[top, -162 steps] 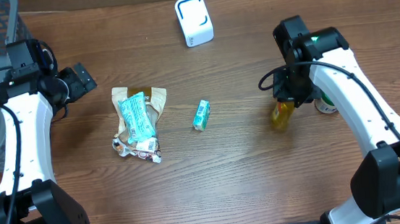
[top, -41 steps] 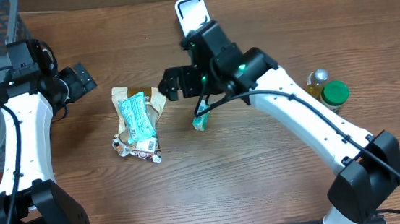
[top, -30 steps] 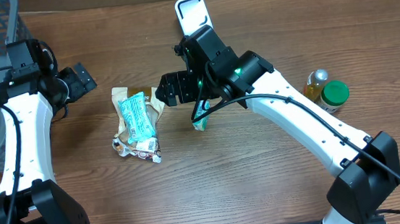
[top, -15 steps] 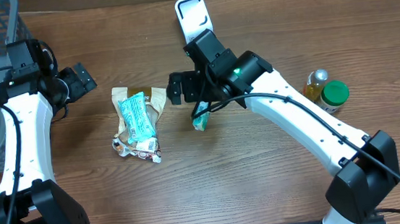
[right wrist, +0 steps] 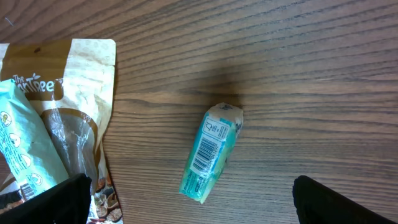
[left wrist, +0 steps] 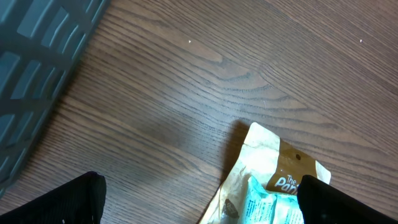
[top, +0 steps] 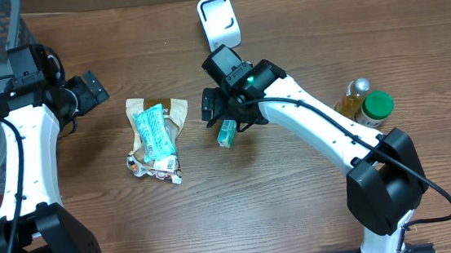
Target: Scan the item barcode
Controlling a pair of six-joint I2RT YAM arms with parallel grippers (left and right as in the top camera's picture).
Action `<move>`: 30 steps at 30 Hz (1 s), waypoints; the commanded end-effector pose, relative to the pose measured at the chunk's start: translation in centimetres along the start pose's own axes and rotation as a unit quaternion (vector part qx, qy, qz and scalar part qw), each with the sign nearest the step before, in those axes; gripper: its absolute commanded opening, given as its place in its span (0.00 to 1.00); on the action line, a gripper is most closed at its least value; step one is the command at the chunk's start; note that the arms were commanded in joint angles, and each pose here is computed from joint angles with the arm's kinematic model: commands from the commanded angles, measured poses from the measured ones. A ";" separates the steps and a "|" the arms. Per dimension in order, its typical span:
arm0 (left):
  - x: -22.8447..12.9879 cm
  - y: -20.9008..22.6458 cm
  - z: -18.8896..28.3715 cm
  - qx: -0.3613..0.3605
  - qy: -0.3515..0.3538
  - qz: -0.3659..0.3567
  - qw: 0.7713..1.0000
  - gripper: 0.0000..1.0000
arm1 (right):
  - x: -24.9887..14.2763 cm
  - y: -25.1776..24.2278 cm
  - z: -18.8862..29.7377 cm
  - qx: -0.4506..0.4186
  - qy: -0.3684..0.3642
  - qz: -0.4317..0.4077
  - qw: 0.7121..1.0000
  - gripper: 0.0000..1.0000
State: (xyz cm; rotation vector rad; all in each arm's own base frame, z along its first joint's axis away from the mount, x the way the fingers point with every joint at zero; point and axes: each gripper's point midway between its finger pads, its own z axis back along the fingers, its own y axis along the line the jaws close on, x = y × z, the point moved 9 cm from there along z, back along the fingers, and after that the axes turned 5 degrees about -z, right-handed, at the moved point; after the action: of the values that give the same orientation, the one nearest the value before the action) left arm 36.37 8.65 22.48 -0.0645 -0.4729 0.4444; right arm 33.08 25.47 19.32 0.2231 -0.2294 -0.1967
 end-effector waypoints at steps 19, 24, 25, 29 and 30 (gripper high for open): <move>0.5 -0.3 0.3 -0.005 -0.008 0.002 1.000 1.00 | 0.4 0.0 -0.1 -0.006 -0.022 -0.007 1.000 1.00; 0.5 -0.3 0.3 -0.005 -0.008 0.002 1.000 1.00 | 0.3 -0.6 -1.3 -0.016 -0.033 -0.008 0.999 1.00; 0.5 -0.3 0.3 -0.005 -0.008 0.002 1.000 1.00 | 0.2 -0.7 -1.6 -0.015 -0.034 -0.007 0.999 1.00; 0.5 -0.3 0.3 -0.005 -0.008 0.002 1.000 0.99 | 0.0 -0.9 -2.2 -0.013 -0.036 -0.007 0.999 1.00; 0.5 -0.3 0.3 -0.005 -0.008 0.002 1.000 1.00 | 0.0 -0.9 -2.3 -0.013 -0.036 -0.007 0.999 1.00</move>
State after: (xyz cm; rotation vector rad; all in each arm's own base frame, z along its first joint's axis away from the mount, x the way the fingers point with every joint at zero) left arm 36.37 8.65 22.48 -0.0645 -0.4729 0.4444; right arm 33.47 25.22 17.18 0.2039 -0.2840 -0.2150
